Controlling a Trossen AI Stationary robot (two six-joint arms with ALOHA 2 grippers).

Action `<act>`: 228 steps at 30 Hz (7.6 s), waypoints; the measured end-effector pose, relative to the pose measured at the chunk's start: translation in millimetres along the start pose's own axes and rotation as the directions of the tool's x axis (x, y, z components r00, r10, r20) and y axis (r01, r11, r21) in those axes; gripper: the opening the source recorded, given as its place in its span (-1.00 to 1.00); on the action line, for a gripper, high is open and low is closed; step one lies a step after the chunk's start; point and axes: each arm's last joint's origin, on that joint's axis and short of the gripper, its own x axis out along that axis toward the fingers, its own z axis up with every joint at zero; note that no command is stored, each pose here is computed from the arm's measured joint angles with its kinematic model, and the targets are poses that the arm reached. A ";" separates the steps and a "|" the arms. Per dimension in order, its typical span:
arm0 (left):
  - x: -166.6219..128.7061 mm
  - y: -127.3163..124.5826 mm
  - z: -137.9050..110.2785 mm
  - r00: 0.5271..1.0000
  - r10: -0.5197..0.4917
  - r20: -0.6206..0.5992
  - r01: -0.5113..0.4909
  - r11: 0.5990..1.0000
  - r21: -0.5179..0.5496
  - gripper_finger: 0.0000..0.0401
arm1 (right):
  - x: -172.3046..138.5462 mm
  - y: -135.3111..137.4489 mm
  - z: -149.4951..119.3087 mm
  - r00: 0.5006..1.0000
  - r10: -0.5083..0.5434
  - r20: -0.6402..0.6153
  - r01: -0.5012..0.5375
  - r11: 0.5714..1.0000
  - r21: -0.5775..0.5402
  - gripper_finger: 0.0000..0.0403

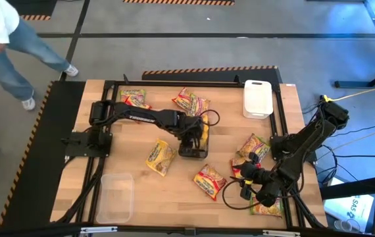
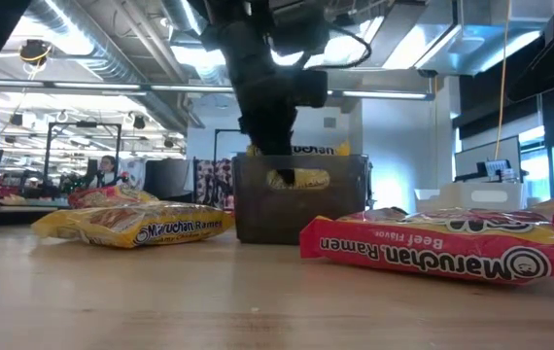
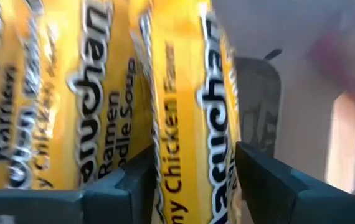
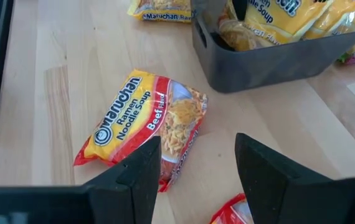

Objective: Sort Maruchan noodles
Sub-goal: Put the yellow noodle pack into the black bin, then move the yellow noodle pack to the bottom, then move the red noodle pack to the top, then put the yellow noodle pack into the black bin

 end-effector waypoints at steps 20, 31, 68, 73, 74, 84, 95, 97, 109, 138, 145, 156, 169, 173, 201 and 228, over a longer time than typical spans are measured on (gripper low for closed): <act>-83.2 -32.5 8.1 0.949 0.175 -0.264 -0.203 0.976 -0.084 -0.03 | 0.4 0.3 -0.7 0.999 0.017 -0.030 -0.018 1.000 -0.010 -0.10; -68.5 -84.3 -84.9 0.966 0.189 -0.179 -0.244 0.894 -0.374 -0.03 | 0.4 0.1 0.9 1.000 -0.002 0.011 0.003 1.000 -0.027 -0.10; 1.2 -180.2 -142.0 0.978 -0.047 0.202 0.137 0.880 -0.456 -0.03 | 20.0 22.0 -2.5 0.995 0.105 0.002 -0.104 0.989 -0.102 -0.10; 9.1 -205.1 -140.7 0.963 -0.086 0.254 0.184 0.901 -0.392 -0.03 | 45.7 29.8 -6.9 0.986 0.151 -0.063 -0.157 0.982 -0.101 -0.10; 9.3 -209.9 -139.7 0.962 -0.087 0.261 0.183 0.910 -0.372 -0.03 | 51.3 31.6 -8.3 0.985 0.159 -0.070 -0.166 0.981 -0.106 -0.10; 5.4 -237.1 -126.8 0.944 -0.122 0.307 0.195 0.956 -0.219 -0.03 | 101.0 33.5 -17.8 0.979 0.167 -0.118 -0.176 0.982 -0.070 -0.10; 3.1 -239.6 -122.0 0.931 -0.134 0.340 0.215 0.953 -0.213 -0.03 | 115.2 11.1 -12.7 0.986 0.015 -0.163 -0.030 0.996 -0.089 -0.10; 3.0 -239.7 -121.5 0.929 -0.136 0.344 0.218 0.952 -0.214 -0.03 | 112.0 6.7 -12.1 0.983 -0.016 -0.184 -0.004 0.995 -0.104 -0.10; -4.9 -242.8 -114.0 0.918 -0.146 0.370 0.231 0.953 -0.197 -0.03 | 79.3 -3.1 10.0 0.976 0.010 -0.219 -0.023 0.998 -0.058 -0.10; -19.1 -273.0 -162.2 0.973 -0.061 0.221 0.154 0.887 -0.436 -0.03 | 160.2 30.0 20.8 0.934 0.356 -0.013 -0.326 0.870 0.369 0.63; -0.3 -274.2 -165.0 0.979 -0.042 0.198 0.123 0.901 -0.417 -0.03 | 167.9 27.2 19.4 0.933 0.359 -0.019 -0.318 0.851 0.418 0.60; 17.0 -268.6 -163.9 0.980 0.025 0.199 0.058 0.915 -0.400 -0.03 | 167.7 30.0 26.7 0.911 0.410 0.051 -0.385 0.797 0.466 0.59; 17.5 -268.1 -162.0 0.967 0.059 0.247 0.041 0.923 -0.383 -0.03 | 175.4 40.1 45.5 0.877 0.476 0.067 -0.428 0.708 0.562 0.59; 17.2 -269.6 -161.0 0.963 0.052 0.266 0.052 0.929 -0.367 -0.03 | 189.6 50.5 43.9 0.867 0.498 0.025 -0.416 0.695 0.586 0.59; 9.8 -270.1 -152.6 0.919 0.104 0.381 0.043 0.933 -0.357 -0.03 | 207.2 65.2 47.8 0.889 0.453 0.066 -0.426 0.767 0.480 0.07; -24.6 -248.9 -100.4 0.845 -0.090 0.527 0.307 0.889 -0.340 0.22 | 117.0 103.0 23.6 0.927 0.370 -0.064 -0.374 0.922 -0.102 -0.48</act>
